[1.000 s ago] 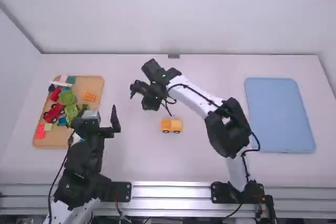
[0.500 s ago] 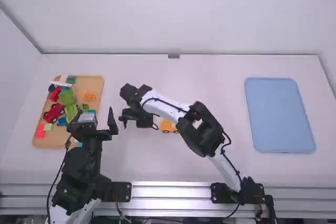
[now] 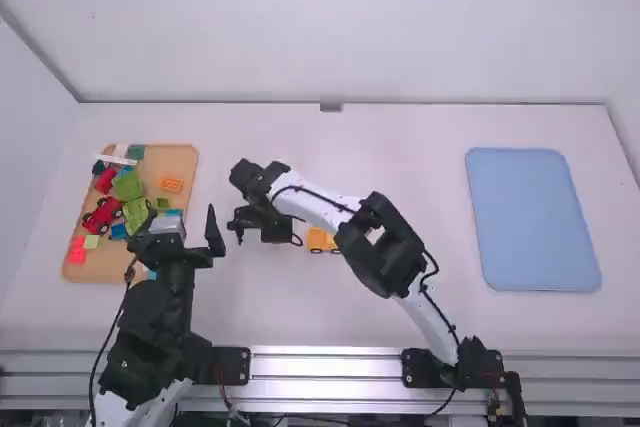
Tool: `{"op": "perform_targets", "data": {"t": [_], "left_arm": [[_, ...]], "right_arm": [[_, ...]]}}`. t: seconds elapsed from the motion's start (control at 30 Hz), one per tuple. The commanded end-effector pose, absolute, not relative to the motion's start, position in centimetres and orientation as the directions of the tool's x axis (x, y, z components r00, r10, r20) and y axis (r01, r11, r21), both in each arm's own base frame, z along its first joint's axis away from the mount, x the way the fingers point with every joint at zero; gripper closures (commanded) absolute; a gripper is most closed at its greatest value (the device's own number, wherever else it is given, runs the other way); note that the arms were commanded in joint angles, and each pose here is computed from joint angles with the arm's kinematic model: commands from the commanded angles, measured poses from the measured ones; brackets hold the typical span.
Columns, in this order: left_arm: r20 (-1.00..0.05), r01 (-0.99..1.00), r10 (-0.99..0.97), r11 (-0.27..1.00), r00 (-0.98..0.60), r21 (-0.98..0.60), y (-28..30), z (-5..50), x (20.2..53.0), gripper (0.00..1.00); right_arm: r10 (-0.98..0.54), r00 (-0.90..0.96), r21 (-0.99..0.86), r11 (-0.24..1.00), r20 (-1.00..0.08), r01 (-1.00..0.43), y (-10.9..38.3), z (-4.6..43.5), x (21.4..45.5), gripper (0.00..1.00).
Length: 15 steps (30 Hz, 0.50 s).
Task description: Assemble lego blocks to make yellow taxi
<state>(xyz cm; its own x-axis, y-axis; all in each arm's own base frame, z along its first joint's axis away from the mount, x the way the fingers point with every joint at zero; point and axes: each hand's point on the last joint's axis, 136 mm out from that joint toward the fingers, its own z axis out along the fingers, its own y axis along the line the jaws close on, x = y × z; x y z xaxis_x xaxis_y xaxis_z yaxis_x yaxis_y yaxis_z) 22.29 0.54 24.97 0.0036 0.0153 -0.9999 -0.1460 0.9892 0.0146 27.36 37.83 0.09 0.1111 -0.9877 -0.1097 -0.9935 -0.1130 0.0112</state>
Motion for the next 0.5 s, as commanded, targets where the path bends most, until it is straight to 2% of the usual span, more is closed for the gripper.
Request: {"op": "perform_targets", "data": {"t": [0.0,0.33,0.37,0.47], "left_arm": [[-1.000,-0.163,0.012,0.987,0.001,0.012,0.86,24.73,22.27,0.01],[-1.000,-0.159,0.013,0.987,0.002,0.012,0.78,24.74,22.27,0.01],[-1.000,-0.159,0.013,0.987,0.002,0.013,0.77,24.74,22.27,0.01],[-1.000,-0.164,0.013,0.986,0.002,0.012,0.88,24.75,22.27,0.01]], "right_arm": [[-0.985,0.107,0.013,-0.110,-0.132,-0.994,38.42,0.35,27.77,0.69],[-0.985,0.109,0.017,-0.113,-0.133,-0.994,38.48,0.27,27.58,0.57],[-0.985,0.109,0.017,-0.112,-0.133,-0.994,38.48,0.27,27.58,0.53],[-0.985,0.110,0.011,-0.112,-0.136,-0.994,38.56,0.26,27.70,0.19]]}}
